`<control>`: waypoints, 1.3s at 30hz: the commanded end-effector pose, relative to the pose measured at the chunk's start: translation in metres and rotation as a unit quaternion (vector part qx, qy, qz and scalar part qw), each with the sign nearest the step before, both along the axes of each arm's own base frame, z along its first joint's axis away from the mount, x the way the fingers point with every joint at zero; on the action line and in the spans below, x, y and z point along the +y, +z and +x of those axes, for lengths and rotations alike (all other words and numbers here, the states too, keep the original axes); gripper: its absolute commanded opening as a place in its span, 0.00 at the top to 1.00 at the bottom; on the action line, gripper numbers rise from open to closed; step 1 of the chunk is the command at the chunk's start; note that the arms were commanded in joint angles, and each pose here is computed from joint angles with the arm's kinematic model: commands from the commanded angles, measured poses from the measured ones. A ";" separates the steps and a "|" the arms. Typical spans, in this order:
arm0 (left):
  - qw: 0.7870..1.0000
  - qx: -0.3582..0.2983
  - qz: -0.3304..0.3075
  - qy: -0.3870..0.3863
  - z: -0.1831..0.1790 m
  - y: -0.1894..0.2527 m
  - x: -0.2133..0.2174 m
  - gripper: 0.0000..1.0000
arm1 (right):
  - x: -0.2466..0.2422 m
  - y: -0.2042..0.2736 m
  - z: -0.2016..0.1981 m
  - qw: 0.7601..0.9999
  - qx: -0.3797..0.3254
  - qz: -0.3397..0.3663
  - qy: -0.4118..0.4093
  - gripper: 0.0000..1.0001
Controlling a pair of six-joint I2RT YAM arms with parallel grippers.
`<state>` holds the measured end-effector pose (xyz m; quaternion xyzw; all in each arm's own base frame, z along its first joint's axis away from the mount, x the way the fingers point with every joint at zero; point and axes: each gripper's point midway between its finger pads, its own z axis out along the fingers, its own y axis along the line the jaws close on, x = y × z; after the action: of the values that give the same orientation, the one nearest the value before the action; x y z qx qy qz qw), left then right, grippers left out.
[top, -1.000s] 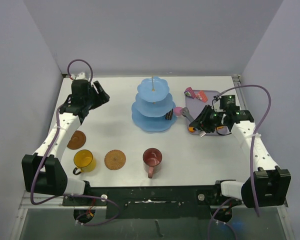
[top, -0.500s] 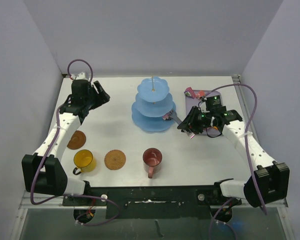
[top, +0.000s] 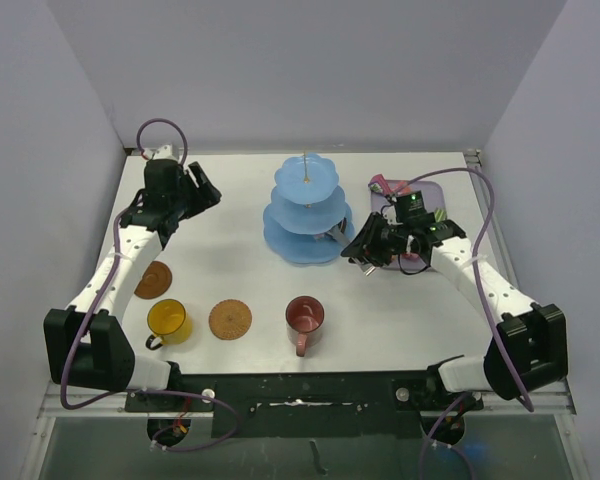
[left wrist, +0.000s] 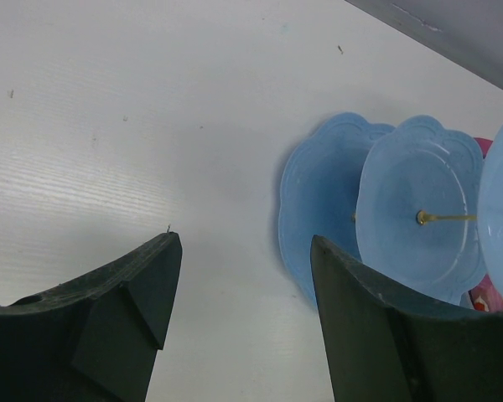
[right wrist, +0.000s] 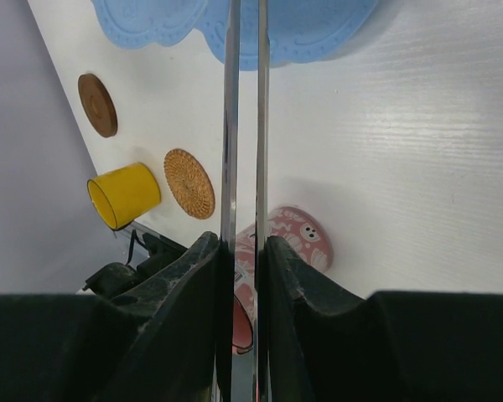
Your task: Serve the afternoon tea
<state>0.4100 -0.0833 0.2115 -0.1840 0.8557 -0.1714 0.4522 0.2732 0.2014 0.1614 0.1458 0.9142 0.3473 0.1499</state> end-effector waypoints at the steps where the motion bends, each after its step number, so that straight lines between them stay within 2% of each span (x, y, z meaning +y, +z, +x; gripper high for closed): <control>1: 1.000 -0.029 0.004 -0.005 0.005 0.020 -0.002 0.39 | 0.015 0.005 0.009 0.999 -0.033 0.039 0.014 0.93; 9: 1.000 -0.016 0.005 -0.008 0.002 0.016 -0.003 0.39 | 0.031 0.003 0.022 0.996 -0.066 0.050 0.043 0.92; 18: 1.000 -0.017 0.012 -0.013 0.016 0.019 -0.006 0.38 | 0.043 -0.008 0.041 0.994 -0.074 0.048 0.071 0.91; 22: 1.000 -0.022 -0.003 -0.014 0.016 0.022 -0.010 0.38 | 0.050 -0.004 0.051 0.991 -0.093 0.062 0.072 0.91; 30: 1.000 -0.020 0.003 -0.020 0.005 0.019 -0.011 0.38 | 0.067 -0.016 0.061 0.989 -0.081 0.101 0.066 0.87; 35: 1.000 -0.022 0.007 -0.020 0.005 0.022 -0.011 0.39 | 0.067 -0.013 0.061 0.989 -0.084 0.101 0.066 0.78; 37: 0.999 -0.023 0.004 -0.022 0.004 0.022 -0.012 0.38 | 0.064 -0.011 0.060 0.990 -0.087 0.095 0.060 0.69; 39: 1.000 -0.023 0.002 -0.021 0.003 0.021 -0.012 0.39 | 0.062 -0.009 0.060 0.990 -0.089 0.096 0.057 0.68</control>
<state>0.4128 -0.0922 0.2060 -0.1730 0.8674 -0.1684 0.4352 0.3224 0.2578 0.1150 0.0975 0.8891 0.4226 0.1466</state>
